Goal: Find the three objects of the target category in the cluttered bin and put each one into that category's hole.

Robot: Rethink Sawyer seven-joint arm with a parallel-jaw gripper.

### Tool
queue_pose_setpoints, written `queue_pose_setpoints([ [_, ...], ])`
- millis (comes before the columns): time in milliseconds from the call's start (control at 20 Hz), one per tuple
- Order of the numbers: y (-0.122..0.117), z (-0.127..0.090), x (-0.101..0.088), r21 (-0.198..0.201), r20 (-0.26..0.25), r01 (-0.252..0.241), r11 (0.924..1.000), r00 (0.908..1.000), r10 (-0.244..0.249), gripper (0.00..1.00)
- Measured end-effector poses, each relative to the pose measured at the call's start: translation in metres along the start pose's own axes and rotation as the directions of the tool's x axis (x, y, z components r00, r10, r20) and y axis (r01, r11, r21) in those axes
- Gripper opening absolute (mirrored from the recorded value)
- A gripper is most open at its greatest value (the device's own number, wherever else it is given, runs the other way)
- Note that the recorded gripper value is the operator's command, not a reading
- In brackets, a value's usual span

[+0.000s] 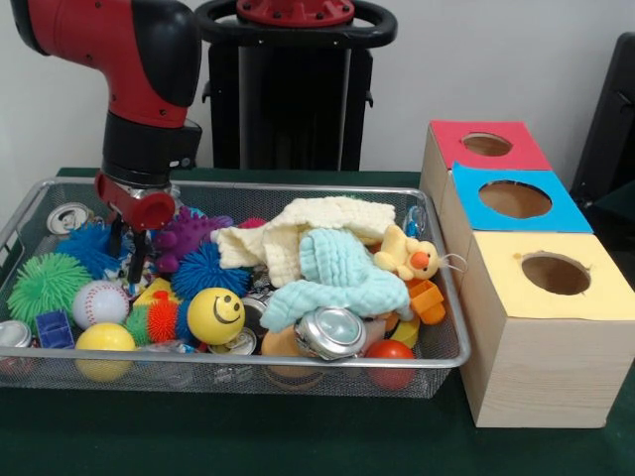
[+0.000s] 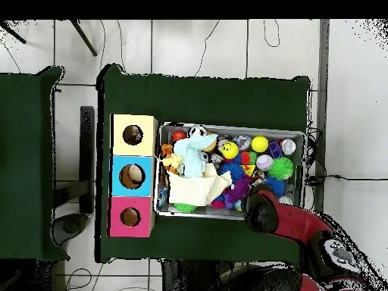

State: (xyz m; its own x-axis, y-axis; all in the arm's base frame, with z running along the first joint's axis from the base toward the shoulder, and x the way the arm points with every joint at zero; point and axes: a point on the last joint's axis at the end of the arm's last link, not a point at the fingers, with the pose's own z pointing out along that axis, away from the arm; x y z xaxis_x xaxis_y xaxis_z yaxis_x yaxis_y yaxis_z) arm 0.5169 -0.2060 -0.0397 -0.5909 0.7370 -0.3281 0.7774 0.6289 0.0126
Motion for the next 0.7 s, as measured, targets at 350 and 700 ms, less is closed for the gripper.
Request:
queue_pose_setpoints([
  [350, 0.004, 0.000, -0.001, -0.002, -0.002, -0.024, 0.9997, 0.9997, 0.024, 1.00],
  [700, 0.012, 0.000, -0.004, -0.005, -0.002, -0.059, 0.9982, 0.9983, 0.059, 1.00],
])
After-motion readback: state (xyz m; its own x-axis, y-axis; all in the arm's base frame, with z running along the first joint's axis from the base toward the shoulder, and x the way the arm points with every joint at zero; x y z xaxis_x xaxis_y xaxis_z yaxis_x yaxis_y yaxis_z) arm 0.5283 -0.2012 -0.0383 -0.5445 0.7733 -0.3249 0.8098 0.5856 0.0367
